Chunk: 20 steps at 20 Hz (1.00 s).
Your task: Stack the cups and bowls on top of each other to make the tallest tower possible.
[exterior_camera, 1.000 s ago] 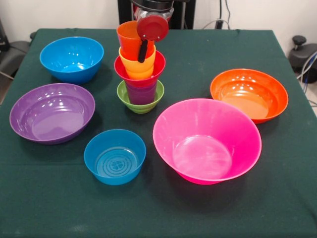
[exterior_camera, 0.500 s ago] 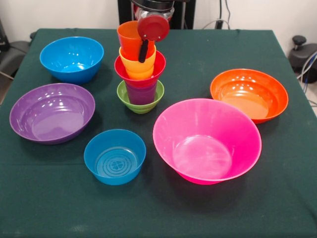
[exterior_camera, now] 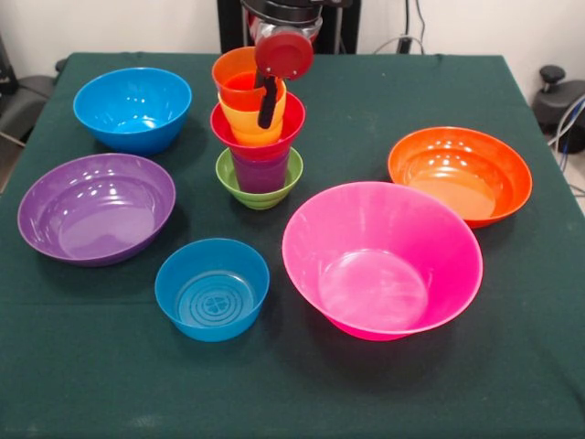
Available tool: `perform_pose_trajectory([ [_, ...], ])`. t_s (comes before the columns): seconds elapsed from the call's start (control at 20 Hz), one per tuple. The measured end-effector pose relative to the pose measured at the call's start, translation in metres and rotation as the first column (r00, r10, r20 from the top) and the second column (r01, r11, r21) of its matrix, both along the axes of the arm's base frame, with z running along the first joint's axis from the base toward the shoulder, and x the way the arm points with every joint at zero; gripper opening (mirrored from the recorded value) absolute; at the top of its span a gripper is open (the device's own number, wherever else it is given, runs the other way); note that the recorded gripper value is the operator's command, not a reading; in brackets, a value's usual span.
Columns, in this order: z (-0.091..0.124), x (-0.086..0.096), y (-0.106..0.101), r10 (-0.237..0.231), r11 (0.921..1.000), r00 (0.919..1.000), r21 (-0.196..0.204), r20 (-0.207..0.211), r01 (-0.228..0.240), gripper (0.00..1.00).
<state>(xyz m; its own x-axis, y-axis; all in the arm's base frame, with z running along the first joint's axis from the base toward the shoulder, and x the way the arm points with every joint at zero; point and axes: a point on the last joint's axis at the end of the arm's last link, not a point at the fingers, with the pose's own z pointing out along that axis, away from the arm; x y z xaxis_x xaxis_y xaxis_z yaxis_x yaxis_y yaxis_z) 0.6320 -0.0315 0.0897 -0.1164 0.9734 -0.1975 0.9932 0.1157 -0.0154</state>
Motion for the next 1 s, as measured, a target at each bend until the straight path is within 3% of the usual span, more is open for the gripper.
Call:
perform_pose_trajectory([
  [0.45, -0.019, -0.008, 0.002, 0.001, 1.0, 0.9994, 0.004, -0.035, -0.001, 1.0],
  [1.0, -0.014, -0.006, 0.004, 0.005, 1.0, 0.9997, 0.003, -0.026, -0.005, 1.0],
])
